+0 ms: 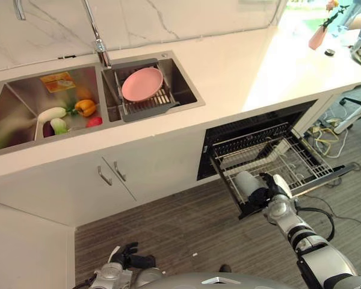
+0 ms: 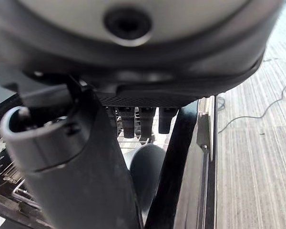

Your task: Place the dishes in the dishwasher.

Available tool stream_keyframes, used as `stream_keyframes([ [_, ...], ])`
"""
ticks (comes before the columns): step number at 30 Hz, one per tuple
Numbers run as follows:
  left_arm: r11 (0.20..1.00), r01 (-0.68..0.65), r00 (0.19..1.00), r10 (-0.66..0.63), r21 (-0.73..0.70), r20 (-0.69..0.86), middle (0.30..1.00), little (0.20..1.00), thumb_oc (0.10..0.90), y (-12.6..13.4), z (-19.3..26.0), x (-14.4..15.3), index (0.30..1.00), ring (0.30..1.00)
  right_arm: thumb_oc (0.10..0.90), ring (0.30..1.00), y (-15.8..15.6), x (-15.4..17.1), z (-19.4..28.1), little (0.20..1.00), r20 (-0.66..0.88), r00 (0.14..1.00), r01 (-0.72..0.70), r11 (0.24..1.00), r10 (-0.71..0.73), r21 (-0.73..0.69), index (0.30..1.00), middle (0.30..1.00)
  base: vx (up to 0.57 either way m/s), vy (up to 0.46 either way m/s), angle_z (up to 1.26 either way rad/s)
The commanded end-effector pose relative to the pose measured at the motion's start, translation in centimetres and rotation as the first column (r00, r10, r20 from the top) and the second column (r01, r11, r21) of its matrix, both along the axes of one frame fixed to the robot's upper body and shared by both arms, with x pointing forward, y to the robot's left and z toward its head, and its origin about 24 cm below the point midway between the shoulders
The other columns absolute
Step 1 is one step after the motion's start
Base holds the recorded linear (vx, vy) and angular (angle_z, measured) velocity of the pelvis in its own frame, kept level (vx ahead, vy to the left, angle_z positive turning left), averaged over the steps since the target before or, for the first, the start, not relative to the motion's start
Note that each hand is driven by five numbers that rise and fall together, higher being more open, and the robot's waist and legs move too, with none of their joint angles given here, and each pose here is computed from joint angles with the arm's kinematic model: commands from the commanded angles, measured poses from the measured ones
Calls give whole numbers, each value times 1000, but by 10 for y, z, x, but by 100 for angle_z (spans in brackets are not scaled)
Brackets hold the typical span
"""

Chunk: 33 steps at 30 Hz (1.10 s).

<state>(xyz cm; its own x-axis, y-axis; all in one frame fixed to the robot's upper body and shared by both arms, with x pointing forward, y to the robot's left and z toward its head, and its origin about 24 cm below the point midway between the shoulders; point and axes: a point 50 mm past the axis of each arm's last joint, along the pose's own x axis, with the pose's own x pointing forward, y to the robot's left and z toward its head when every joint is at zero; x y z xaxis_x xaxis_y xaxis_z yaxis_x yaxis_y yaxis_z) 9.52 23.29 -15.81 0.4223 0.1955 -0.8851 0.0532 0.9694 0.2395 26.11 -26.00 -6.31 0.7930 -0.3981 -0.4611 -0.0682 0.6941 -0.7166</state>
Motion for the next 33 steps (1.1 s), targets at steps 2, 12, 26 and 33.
stream_keyframes([
  [2,996,84,991,-79,38,-112,900,900,800,4,-5,-19,900,900,800,900,-56,20,53,900,194,973,147,981,-121,-127,900,900,0,0,0],
  [12,998,-14,992,21,61,-124,900,900,800,3,-7,-21,900,900,800,900,-32,2,142,900,754,648,-33,985,-106,167,900,900,-6,-23,-3],
  [26,982,170,971,-152,87,-185,900,900,800,-16,-12,-23,900,900,800,900,37,-38,198,900,925,375,-602,740,-68,299,900,900,-28,40,28],
  [33,975,198,970,-179,103,-166,900,900,800,-12,-9,-13,900,900,800,900,41,-31,213,900,950,302,-622,738,-80,260,900,900,157,357,28],
])
